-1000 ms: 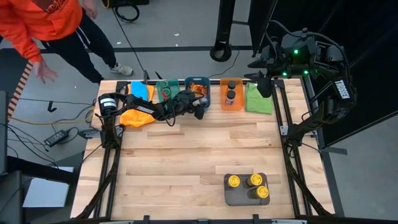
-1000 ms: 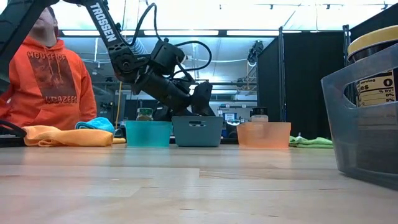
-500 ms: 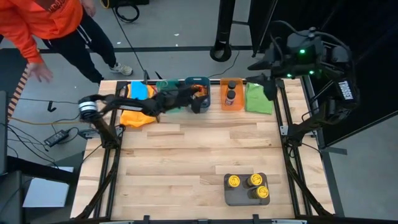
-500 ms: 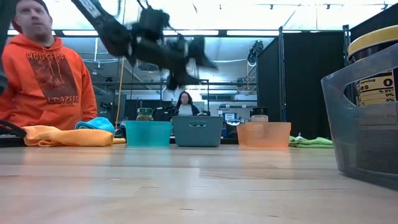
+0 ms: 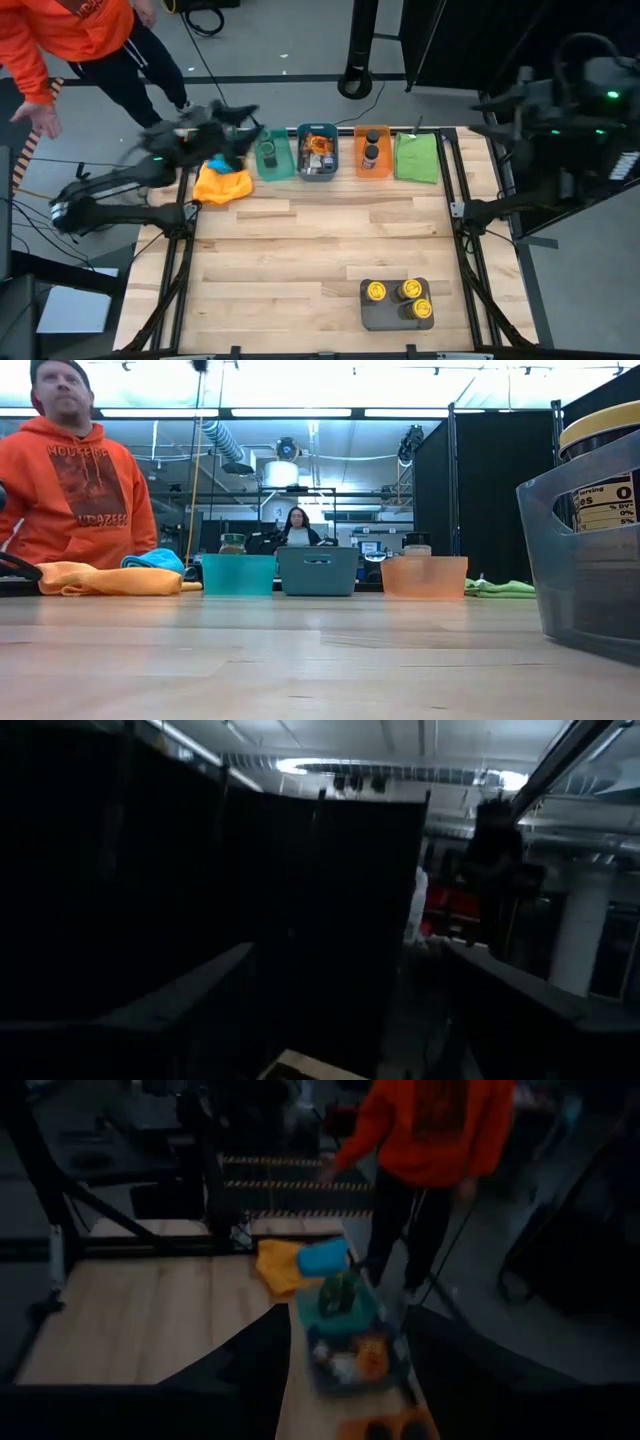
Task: Sort spices by type
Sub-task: Return to Home Position
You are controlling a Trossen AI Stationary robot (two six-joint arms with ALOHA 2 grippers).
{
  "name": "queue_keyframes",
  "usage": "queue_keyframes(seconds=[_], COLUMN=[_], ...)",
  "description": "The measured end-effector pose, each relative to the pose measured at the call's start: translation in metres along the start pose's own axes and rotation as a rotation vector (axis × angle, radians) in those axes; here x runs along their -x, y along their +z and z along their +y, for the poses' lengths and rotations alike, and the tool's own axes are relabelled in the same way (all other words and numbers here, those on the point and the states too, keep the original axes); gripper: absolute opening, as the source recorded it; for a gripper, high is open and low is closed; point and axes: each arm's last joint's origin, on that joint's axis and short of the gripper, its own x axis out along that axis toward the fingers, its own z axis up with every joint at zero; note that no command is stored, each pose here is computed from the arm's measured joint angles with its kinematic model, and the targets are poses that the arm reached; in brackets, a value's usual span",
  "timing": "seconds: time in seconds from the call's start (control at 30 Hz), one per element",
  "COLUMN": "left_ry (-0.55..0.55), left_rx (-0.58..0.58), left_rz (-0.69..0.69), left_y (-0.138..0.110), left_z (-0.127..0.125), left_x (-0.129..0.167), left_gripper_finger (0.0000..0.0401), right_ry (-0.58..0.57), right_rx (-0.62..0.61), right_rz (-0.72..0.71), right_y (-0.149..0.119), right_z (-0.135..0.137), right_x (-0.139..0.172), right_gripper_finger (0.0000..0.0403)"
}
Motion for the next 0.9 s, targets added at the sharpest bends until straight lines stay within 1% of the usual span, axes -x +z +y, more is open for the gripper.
queue_keyframes(seconds=[0.07,0.13,0.2,0.27,0.37,0.43,0.53,0.63,0.73,0.83,0.9], left_ry=[0.005,0.053,0.105,0.134,0.158,0.163,0.166,0.172,0.179,0.178,0.181], left_rx=[-0.024,-0.024,-0.021,-0.018,0.029,0.052,0.058,0.057,0.064,0.075,0.088], left_rz=[-0.015,-0.020,0.004,0.054,0.090,0.093,0.100,0.114,0.092,0.094,0.102], left_y=[0.018,0.030,0.036,0.038,0.040,0.041,0.042,0.040,0.039,0.030,0.020], left_z=[-0.002,-0.001,0.000,0.002,0.004,0.004,0.005,0.006,0.008,0.009,0.012], left_x=[0.025,0.049,0.072,0.093,0.121,0.137,0.154,0.169,0.178,0.183,0.185], left_gripper_finger=[0.0321,0.0321,0.0321,0.0321,0.0321,0.0321,0.0321,0.0321,0.0321,0.0321,0.0321], right_ry=[-0.005,-0.009,-0.016,-0.012,0.061,0.123,0.179,0.187,0.187,0.203,0.212], right_rx=[-0.058,-0.071,-0.063,-0.043,-0.047,-0.048,-0.023,-0.030,-0.049,-0.096,-0.130], right_rz=[0.011,0.001,-0.030,-0.046,-0.071,-0.121,-0.194,-0.236,-0.291,-0.339,-0.368], right_y=[-0.008,-0.014,-0.017,-0.021,-0.030,-0.036,-0.048,-0.068,-0.092,-0.116,-0.132], right_z=[0.002,0.004,0.004,0.005,0.010,0.012,0.016,0.018,0.021,0.025,0.027], right_x=[0.016,0.028,0.036,0.041,0.047,0.048,0.040,0.027,0.013,-0.004,-0.011], right_gripper_finger=[0.0208,0.0208,0.0207,0.0207,0.0206,0.0206,0.0206,0.0206,0.0206,0.0206,0.0206])
